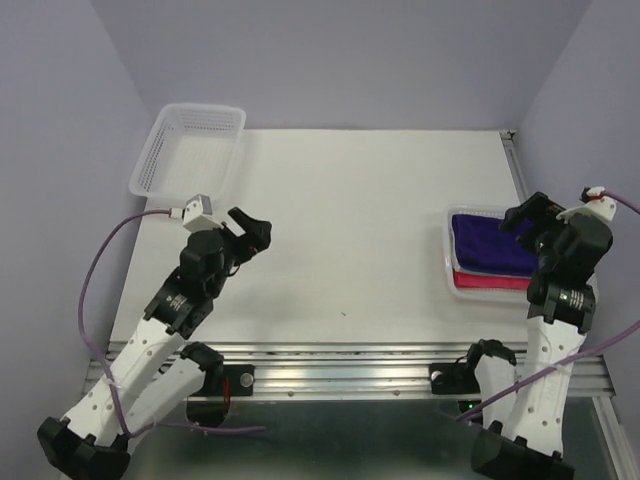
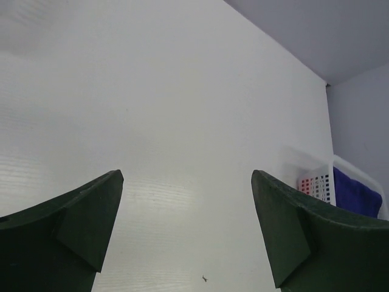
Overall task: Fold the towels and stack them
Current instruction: Neatly place the folded towel into the bin
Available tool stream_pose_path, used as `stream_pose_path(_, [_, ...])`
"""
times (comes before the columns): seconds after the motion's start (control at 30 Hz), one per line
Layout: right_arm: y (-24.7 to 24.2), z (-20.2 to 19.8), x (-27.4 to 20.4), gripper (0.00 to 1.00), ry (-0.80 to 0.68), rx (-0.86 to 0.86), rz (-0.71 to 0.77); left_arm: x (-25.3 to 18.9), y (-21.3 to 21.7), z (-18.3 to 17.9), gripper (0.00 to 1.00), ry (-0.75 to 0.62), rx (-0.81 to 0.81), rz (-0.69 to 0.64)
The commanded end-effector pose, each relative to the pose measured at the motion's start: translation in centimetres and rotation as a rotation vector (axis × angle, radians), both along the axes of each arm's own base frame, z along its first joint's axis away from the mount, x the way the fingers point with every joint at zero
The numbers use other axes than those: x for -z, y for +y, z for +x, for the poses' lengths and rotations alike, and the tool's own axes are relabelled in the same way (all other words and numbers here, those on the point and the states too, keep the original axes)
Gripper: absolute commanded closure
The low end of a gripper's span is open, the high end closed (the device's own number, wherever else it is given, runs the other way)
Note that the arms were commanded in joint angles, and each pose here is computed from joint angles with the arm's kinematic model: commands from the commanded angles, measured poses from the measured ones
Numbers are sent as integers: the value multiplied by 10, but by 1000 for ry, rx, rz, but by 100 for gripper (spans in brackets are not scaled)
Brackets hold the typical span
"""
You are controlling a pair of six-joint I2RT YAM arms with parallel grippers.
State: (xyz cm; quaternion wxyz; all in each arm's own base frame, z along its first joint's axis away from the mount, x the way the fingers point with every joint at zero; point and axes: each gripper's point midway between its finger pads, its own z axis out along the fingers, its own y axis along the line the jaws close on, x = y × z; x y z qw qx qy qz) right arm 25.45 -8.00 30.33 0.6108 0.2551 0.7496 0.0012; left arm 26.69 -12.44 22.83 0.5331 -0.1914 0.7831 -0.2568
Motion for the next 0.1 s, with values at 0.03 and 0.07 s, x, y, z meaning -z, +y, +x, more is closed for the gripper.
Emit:
stream_pose_path(0.03, [-2,0,19,0,-6,26,33,-3,23,-9,1,18,-97,2])
stream_pose_path(0.07, [-2,0,18,0,-5,29,34,-5,23,-10,1,15,-98,-2])
